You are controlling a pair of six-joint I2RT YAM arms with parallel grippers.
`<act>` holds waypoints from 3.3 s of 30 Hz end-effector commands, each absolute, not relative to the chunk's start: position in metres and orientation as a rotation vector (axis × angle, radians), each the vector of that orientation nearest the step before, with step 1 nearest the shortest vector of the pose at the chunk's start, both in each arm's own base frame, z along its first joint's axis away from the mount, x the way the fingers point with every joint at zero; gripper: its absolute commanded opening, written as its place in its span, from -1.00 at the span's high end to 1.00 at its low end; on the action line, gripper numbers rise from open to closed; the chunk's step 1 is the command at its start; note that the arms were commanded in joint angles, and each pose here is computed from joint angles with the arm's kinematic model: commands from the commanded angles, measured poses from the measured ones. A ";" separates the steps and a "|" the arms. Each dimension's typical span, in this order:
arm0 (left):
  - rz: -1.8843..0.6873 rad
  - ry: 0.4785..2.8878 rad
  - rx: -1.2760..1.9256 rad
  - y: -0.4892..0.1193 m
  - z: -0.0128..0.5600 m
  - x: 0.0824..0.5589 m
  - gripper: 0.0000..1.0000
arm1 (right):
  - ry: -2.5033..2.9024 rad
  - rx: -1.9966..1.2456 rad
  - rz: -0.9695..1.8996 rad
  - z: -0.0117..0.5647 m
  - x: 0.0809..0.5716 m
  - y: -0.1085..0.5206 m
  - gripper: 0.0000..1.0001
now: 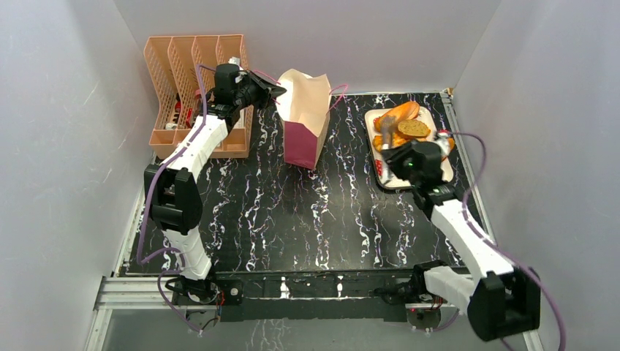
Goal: Take the fake bread out of the paper bag
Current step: Place the clamp at the center of the board, then reset both arms
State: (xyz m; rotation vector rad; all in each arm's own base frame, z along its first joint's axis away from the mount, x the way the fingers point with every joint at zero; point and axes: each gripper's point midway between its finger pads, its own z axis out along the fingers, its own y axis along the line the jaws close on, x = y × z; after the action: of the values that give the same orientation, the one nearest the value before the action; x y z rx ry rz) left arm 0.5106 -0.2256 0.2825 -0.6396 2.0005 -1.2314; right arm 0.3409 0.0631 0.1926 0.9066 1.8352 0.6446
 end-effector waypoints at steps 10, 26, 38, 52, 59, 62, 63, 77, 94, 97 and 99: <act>-1.211 1.971 -0.857 -0.214 0.308 0.507 1.00 | 1.944 0.415 0.563 0.191 0.409 0.166 0.65; -1.135 1.995 -0.858 -0.222 0.285 0.504 1.00 | 1.955 0.432 0.451 0.133 0.448 0.194 0.65; -1.123 2.001 -0.868 -0.222 0.272 0.502 0.96 | 1.980 0.468 0.329 0.084 0.462 0.193 0.65; -1.124 1.976 -0.808 -0.230 0.279 0.495 -0.10 | 2.090 0.308 0.165 0.051 0.449 0.183 0.10; -1.100 1.941 -0.685 -0.237 0.315 0.491 -0.21 | 2.067 0.303 0.146 0.064 0.450 0.182 0.06; -1.058 1.922 -0.636 -0.237 0.331 0.484 -0.26 | 2.060 0.312 0.135 0.068 0.449 0.180 0.06; -1.048 1.917 -0.620 -0.238 0.336 0.482 -0.26 | 2.060 0.313 0.133 0.068 0.449 0.180 0.05; -0.966 1.860 -0.470 -0.235 0.381 0.455 -0.31 | 2.025 0.339 0.113 0.088 0.446 0.172 -0.01; -0.425 1.580 -0.354 -0.136 0.423 0.382 -0.94 | 1.840 0.373 0.110 0.183 0.419 0.144 -0.94; -0.319 1.575 -0.340 -0.119 0.409 0.374 -0.96 | 1.764 0.442 0.060 0.210 0.408 0.122 -0.96; -0.244 1.563 -0.336 -0.107 0.394 0.370 -0.96 | 1.687 0.514 0.016 0.232 0.399 0.101 -0.96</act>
State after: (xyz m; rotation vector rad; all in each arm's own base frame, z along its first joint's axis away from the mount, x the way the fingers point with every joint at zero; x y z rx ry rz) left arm 0.3703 -0.1378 0.4187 -0.3470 1.5827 -0.4761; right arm 0.4137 0.1407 0.1865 0.3908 1.8418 0.1204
